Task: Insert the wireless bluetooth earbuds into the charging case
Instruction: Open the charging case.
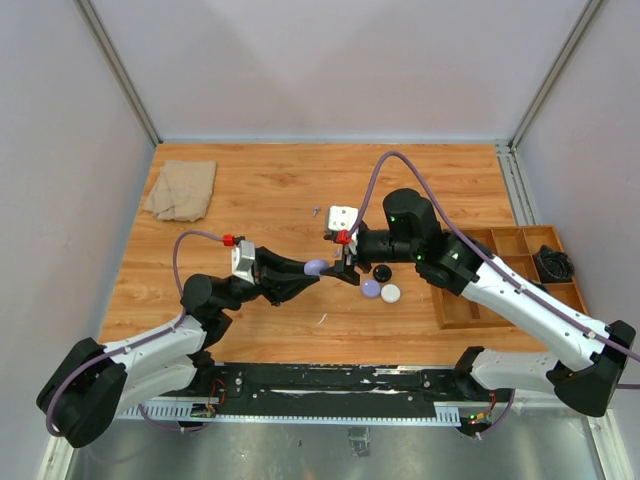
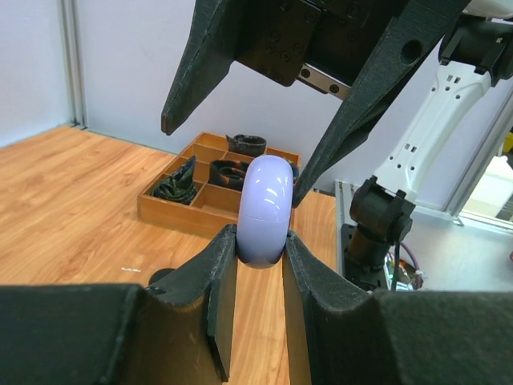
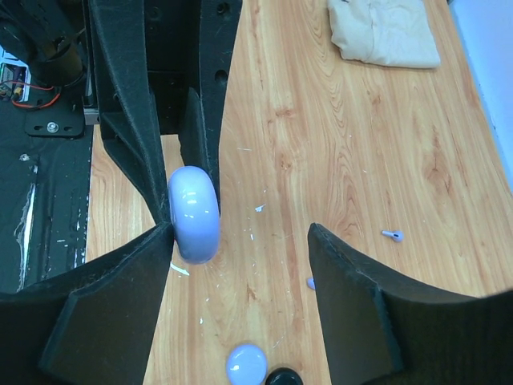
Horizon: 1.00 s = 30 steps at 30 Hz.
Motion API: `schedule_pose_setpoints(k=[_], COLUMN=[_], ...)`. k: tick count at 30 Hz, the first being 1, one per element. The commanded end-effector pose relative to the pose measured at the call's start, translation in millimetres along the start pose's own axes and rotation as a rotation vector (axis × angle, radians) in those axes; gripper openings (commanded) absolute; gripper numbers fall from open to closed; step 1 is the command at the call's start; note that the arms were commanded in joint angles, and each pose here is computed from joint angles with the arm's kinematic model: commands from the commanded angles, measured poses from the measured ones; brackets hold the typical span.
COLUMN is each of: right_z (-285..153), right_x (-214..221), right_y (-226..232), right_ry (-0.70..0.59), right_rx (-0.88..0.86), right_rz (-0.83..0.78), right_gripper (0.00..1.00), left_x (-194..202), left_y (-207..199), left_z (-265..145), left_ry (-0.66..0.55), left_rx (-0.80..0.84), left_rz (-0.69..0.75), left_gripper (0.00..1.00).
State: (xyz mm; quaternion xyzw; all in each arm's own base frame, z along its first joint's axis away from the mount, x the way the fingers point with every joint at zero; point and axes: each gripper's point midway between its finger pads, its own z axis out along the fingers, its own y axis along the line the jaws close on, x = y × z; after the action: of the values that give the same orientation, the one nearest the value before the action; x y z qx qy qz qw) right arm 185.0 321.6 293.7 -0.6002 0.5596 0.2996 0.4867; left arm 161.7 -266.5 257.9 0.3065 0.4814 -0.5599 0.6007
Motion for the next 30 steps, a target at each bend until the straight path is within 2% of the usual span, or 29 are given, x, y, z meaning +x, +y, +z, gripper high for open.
schedule_pose_setpoints(k=[1,19,23,30], right_z=[-6,-13,-15,-11], right_x=[-16,-23,-21,19], right_y=[-14,-31,-32,-56], right_ry=[-0.047,-0.048,-0.034,0.111], right_rx=[0.090,0.186,0.194,0.281], right_rz=[-0.025,-0.013,0.003,0.117], right_gripper=[0.68,0.66,0.67,0.68], left_x=[5,11,12,14], left_y=[-8,-7,6,40], left_z=[-5,-8,-12,-28], left_ry=[0.021,0.049,0.035,0.017], left_rx=[0.044,0.052,-0.020,-0.203], left_rz=[0.047,0.104,0.168,0.323], left_gripper=[0.00,0.00,0.00,0.00])
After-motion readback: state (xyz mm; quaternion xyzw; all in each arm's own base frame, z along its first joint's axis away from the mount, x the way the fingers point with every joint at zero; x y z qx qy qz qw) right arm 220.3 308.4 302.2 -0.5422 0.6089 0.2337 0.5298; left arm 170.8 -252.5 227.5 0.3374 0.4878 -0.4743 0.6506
